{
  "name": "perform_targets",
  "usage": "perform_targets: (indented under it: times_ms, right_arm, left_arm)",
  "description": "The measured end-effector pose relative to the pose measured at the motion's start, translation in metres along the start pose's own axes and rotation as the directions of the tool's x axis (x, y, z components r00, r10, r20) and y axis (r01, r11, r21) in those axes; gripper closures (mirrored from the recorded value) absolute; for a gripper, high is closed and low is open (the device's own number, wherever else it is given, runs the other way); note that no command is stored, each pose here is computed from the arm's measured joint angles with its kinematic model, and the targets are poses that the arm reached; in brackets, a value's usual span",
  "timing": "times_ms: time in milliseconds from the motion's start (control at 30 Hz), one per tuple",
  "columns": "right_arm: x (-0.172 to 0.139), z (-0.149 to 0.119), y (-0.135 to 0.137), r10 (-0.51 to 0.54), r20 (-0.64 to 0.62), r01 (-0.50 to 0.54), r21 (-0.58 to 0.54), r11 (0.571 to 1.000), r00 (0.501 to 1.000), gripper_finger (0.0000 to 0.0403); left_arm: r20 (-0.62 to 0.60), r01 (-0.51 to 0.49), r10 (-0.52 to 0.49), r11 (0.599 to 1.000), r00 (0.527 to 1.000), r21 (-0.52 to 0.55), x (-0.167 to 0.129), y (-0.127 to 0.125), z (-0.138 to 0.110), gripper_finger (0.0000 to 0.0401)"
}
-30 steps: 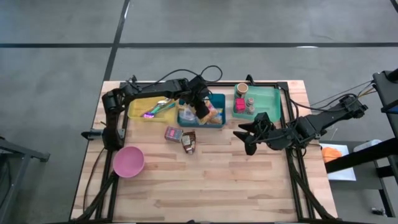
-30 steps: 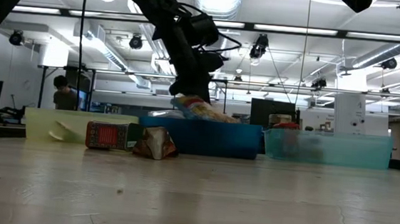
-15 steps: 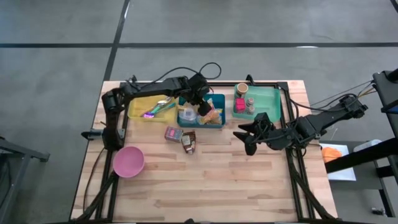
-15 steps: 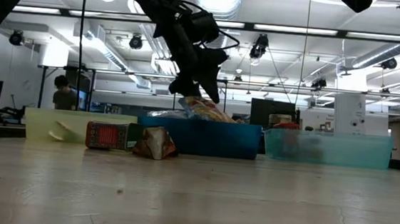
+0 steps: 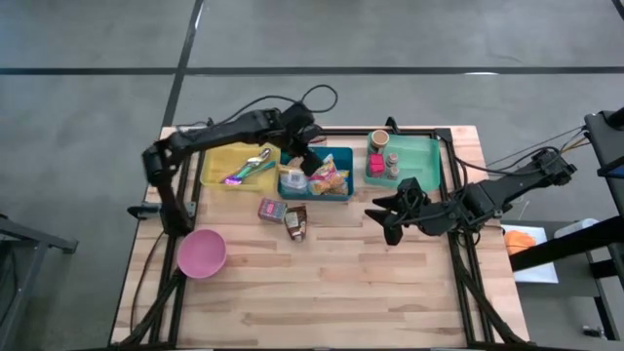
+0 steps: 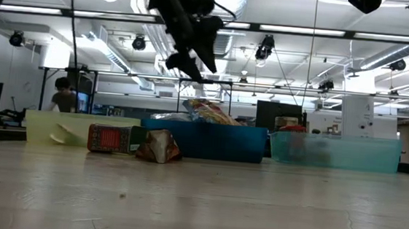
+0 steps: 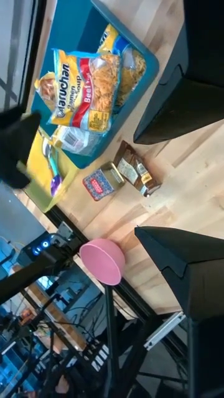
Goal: Pick & Place Food Item
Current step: Put the orange seasoning pack into the light green bin
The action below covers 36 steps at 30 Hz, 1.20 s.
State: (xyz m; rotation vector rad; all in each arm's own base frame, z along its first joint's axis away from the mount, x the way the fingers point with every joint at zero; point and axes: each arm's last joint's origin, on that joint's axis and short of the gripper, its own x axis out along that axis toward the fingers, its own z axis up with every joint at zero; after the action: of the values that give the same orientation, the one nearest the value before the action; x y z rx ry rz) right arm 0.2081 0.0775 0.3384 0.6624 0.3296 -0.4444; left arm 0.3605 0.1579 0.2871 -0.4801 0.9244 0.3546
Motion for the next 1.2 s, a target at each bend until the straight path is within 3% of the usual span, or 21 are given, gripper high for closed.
perform_targets:
  times_ms: [133, 300, 433, 600, 833, 1200]
  right_arm:
    - [0.003, -0.002, 0.001, -0.006, -0.006, 0.006, -0.014, 1.0, 1.0, 0.0179]
    - [0.008, -0.006, 0.002, -0.019, -0.015, 0.019, -0.023, 1.0, 1.0, 0.0179]
    - [0.012, -0.01, 0.004, -0.016, -0.039, 0.014, -0.03, 0.999, 0.999, 0.0179]
    - [0.02, -0.015, 0.009, -0.006, -0.061, 0.004, -0.036, 0.999, 0.998, 0.0179]
    - [0.034, -0.024, 0.017, 0.014, -0.07, -0.016, -0.026, 1.0, 0.997, 0.0179]
    - [0.031, -0.02, 0.021, 0.07, -0.066, -0.067, 0.034, 0.997, 0.995, 0.0179]
  left_arm:
    - [0.024, 0.05, -0.05, 0.999, 0.998, 0.0, -0.022, -0.016, -0.03, 0.0149]
    - [0.058, 0.128, -0.129, 0.992, 0.99, 0.016, -0.036, -0.046, -0.091, 0.0184]
    - [0.084, 0.121, -0.125, 0.991, 0.989, 0.051, -0.033, -0.071, -0.137, 0.0226]
    - [0.076, 0.077, -0.077, 0.997, 0.994, 0.011, -0.02, -0.089, -0.173, 0.0298]
    - [0.131, -0.045, 0.042, 0.999, 0.991, 0.016, -0.004, -0.098, -0.183, 0.0391]
    - [0.087, -0.087, 0.084, 0.995, 0.993, 0.04, 0.038, -0.103, -0.19, 0.0398]
